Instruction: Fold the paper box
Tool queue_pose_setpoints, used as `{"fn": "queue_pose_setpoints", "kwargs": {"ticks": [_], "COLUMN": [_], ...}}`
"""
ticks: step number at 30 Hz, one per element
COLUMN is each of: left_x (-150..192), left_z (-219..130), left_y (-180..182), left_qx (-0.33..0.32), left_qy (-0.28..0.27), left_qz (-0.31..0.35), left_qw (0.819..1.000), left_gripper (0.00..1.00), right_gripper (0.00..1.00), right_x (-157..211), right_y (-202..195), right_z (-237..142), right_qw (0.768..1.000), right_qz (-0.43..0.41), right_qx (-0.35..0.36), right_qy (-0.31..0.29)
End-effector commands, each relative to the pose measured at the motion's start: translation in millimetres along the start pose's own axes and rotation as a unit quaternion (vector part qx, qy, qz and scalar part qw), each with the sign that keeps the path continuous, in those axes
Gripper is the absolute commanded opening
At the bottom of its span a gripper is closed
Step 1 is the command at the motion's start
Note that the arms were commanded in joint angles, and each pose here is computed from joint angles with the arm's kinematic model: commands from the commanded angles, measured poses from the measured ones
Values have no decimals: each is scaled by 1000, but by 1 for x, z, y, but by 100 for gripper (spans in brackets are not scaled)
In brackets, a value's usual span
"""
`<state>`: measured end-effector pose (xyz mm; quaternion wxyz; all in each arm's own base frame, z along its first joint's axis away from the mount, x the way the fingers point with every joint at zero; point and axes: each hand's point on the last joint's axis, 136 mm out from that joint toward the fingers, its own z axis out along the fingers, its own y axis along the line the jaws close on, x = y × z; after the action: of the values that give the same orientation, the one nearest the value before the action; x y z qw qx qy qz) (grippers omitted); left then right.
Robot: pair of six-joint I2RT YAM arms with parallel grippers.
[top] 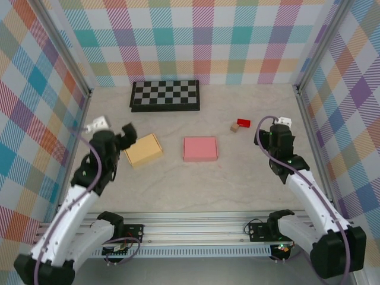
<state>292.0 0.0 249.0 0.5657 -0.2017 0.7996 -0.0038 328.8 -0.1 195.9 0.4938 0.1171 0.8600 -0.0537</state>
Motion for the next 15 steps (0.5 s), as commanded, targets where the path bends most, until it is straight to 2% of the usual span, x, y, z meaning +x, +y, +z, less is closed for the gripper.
{"fn": "queue_pose_setpoints", "kwargs": {"ticks": [1,2,4,6,12,15], "left_x": [41,49,54,63,90,88], "left_z": [5,-1,-2,2,33,53], "left_y": [92,105,107,119,134,123], "left_qx": [-166,-184,-167,-188,-186,-144], "left_qy": [-48,-55,-85,-99,-88,-77], "left_qz": [14,-9,-24,-37,-64,-57], "left_qw": [985,981,982,976,976,985], "left_gripper": [100,100,100,100,100,100], "right_gripper": [98,100,100,100,100,100], "right_x": [6,10,21,33,60,64], "right_y": [-15,-18,-25,-30,-28,-22], "right_z": [21,26,37,45,65,71], "right_qw": [1000,1000,999,999,999,999], "right_qz": [-4,-3,4,21,36,32], "right_qx": [15,15,17,16,-6,-22], "right_qy": [-21,-25,-27,-21,-12,-18]}}
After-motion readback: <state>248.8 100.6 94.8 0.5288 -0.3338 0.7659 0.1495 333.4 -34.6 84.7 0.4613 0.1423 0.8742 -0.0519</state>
